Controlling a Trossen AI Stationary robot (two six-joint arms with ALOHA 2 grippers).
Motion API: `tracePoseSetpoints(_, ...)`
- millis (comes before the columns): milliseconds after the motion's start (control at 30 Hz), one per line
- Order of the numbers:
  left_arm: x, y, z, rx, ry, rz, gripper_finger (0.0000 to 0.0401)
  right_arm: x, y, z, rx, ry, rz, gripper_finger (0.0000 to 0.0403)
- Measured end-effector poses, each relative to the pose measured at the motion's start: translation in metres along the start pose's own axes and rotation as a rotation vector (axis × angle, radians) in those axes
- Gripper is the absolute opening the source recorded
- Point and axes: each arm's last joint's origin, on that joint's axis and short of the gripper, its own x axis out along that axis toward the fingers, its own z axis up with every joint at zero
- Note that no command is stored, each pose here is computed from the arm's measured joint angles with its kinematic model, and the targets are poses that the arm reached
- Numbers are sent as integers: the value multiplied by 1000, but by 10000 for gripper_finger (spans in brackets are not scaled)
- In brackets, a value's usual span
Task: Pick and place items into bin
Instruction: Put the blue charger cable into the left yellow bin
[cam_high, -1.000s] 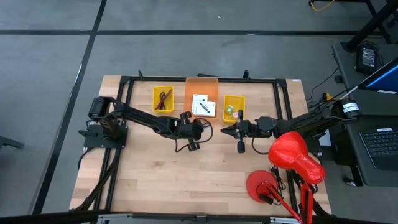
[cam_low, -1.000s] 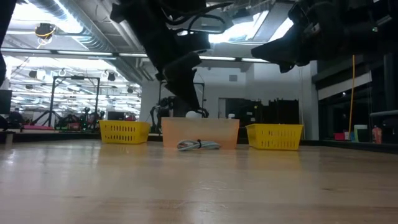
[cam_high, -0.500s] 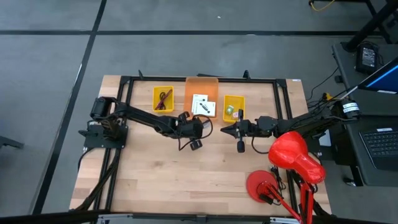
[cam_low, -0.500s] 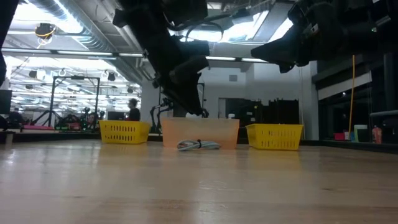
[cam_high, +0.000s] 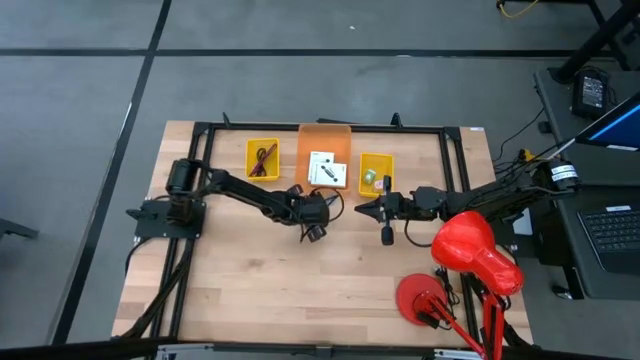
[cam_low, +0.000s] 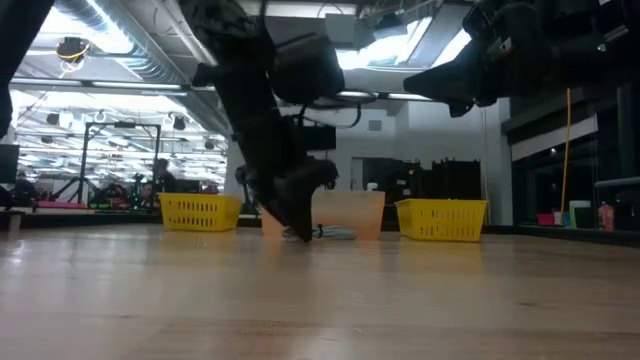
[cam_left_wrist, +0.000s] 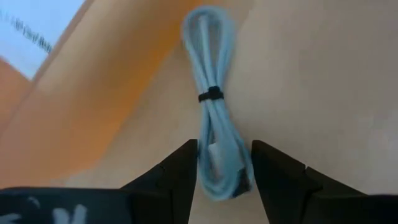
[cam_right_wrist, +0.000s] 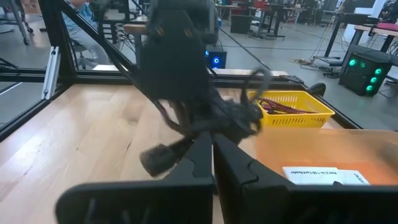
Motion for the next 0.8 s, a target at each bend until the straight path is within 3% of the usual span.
tracePoseSetpoints(333, 19, 6, -2, -41, 72, -32, 137, 0, 0, 0, 0, -4, 0, 0)
tracePoseSetpoints(600, 15, -2, -5, 76, 65, -52, 46, 0, 0, 0, -2, -4, 0, 0)
tracePoseSetpoints(800, 0, -10, -7, 171, 51, -89, 39, 0, 0, 0, 0, -2, 0, 0)
